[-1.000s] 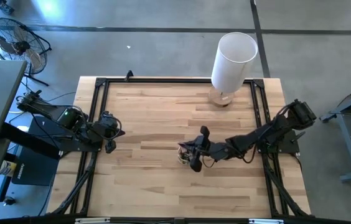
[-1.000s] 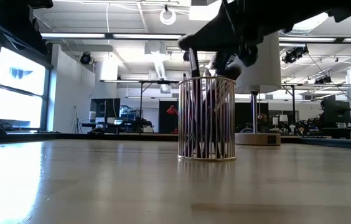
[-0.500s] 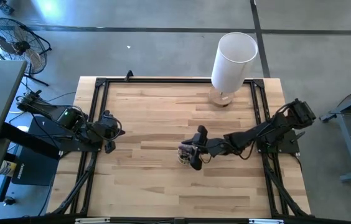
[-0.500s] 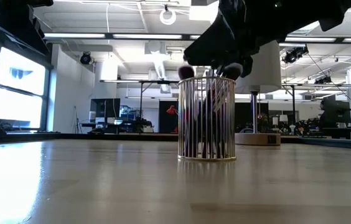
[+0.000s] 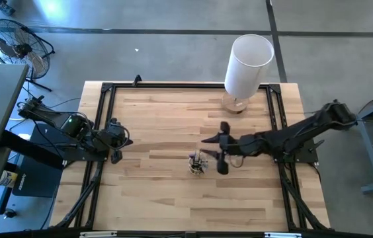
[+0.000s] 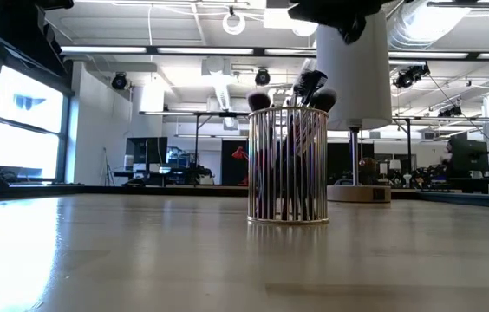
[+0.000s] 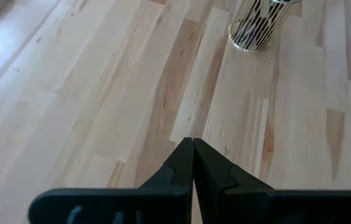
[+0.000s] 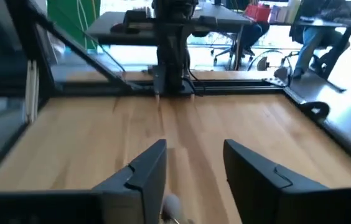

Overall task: Put items in baskets/containers
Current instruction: Return to Home Position

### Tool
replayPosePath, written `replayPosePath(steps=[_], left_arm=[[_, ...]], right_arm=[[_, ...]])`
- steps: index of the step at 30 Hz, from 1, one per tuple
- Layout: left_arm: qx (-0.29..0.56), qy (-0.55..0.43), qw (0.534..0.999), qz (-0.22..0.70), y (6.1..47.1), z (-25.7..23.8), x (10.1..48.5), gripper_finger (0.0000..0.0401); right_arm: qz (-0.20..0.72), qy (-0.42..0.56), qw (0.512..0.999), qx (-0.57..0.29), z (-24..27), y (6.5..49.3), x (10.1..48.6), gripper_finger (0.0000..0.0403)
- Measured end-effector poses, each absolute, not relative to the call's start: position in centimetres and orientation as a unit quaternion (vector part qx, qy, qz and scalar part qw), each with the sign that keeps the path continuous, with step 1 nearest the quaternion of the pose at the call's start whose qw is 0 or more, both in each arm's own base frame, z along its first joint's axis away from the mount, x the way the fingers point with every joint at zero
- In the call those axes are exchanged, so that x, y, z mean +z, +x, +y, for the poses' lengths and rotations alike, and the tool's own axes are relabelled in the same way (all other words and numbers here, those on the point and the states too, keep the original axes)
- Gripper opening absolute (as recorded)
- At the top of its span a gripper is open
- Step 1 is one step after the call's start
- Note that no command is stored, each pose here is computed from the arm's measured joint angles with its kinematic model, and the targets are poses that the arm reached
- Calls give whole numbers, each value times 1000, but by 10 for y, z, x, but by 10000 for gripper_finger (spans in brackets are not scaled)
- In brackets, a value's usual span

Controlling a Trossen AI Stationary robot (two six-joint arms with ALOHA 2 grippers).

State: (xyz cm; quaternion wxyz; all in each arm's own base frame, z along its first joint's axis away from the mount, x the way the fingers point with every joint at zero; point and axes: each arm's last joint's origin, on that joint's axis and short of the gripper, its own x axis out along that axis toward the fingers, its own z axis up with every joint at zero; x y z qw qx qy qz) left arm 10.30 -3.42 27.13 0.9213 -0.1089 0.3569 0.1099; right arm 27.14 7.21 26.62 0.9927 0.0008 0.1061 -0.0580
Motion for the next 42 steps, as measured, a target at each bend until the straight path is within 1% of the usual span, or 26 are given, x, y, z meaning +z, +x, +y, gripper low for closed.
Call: replayPosePath(steps=[2,4,8,9,10,13,16,21,26,30,33,37,42], left_arm=[[110,-109,921,357,103,-34,271,1],[118,-91,923,354,103,-33,271,1],[146,-49,931,330,104,-31,273,1],[154,-35,933,324,105,-31,274,1],[156,-22,935,317,105,-31,275,1],[138,18,941,309,107,-31,277,1],[121,23,952,282,110,-33,275,1],[50,4,977,209,109,-35,251,1],[38,-15,987,155,104,-33,220,1],[11,-27,992,120,99,-32,205,1],[-12,-35,995,88,97,-33,197,1],[-25,-43,996,67,99,-34,181,1],[-32,-59,996,63,103,-32,162,1]], right_arm=[[124,-19,990,-57,69,261,272,135],[153,-32,986,-54,66,251,273,107],[217,-54,974,-23,62,237,269,25],[231,-55,971,-12,61,234,268,13],[244,-56,968,-5,59,232,266,9],[261,-56,964,-15,55,229,265,27],[267,-69,961,-26,50,229,264,28],[271,-66,960,-6,40,232,264,3],[273,-63,960,-7,31,233,264,8],[270,-58,961,7,25,235,264,2],[271,-52,961,7,20,235,264,5],[268,-48,962,-1,15,236,265,2],[253,-40,967,7,12,238,268,4]])
